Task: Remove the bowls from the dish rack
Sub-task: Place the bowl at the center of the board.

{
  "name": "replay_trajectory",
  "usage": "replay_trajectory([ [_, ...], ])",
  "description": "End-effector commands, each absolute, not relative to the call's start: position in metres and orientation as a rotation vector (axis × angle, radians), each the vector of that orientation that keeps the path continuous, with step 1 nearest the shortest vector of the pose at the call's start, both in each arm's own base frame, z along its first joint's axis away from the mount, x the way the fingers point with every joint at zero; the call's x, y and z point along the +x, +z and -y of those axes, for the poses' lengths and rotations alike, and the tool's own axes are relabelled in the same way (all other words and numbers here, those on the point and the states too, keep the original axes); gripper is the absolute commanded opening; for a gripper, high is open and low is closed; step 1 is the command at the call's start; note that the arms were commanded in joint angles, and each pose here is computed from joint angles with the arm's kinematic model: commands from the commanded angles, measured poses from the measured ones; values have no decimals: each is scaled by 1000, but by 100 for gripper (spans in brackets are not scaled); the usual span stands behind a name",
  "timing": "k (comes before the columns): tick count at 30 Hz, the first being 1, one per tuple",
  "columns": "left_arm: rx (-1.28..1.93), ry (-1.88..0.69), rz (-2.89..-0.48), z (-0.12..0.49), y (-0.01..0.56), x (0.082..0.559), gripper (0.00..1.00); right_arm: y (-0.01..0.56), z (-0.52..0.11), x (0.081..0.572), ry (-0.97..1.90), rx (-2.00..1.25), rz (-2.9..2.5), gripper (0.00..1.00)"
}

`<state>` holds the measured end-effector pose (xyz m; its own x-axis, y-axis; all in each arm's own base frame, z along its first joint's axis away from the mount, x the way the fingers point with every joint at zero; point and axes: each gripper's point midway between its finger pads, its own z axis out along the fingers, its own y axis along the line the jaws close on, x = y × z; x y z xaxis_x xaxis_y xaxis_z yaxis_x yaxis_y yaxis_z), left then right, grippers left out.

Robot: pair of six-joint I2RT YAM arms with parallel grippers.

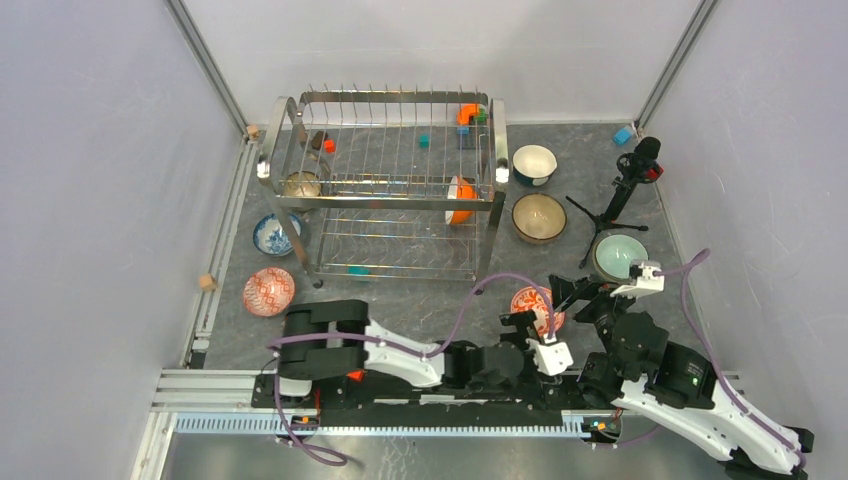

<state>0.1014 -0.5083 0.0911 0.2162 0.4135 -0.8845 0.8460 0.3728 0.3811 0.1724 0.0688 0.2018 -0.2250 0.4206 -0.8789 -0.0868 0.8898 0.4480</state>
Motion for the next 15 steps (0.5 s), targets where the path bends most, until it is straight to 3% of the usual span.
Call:
replay_trajectory([
  [1,1100,-531,-1376,495,151,82,100,207,-75,175,494,255,-1728,92],
  [8,1031,-509,-1385,462,177,55,100,204,-83,178,486,216,-1739,92],
  [15,833,-462,-1591,404,172,64,100,202,-93,178,506,143,-1727,91],
])
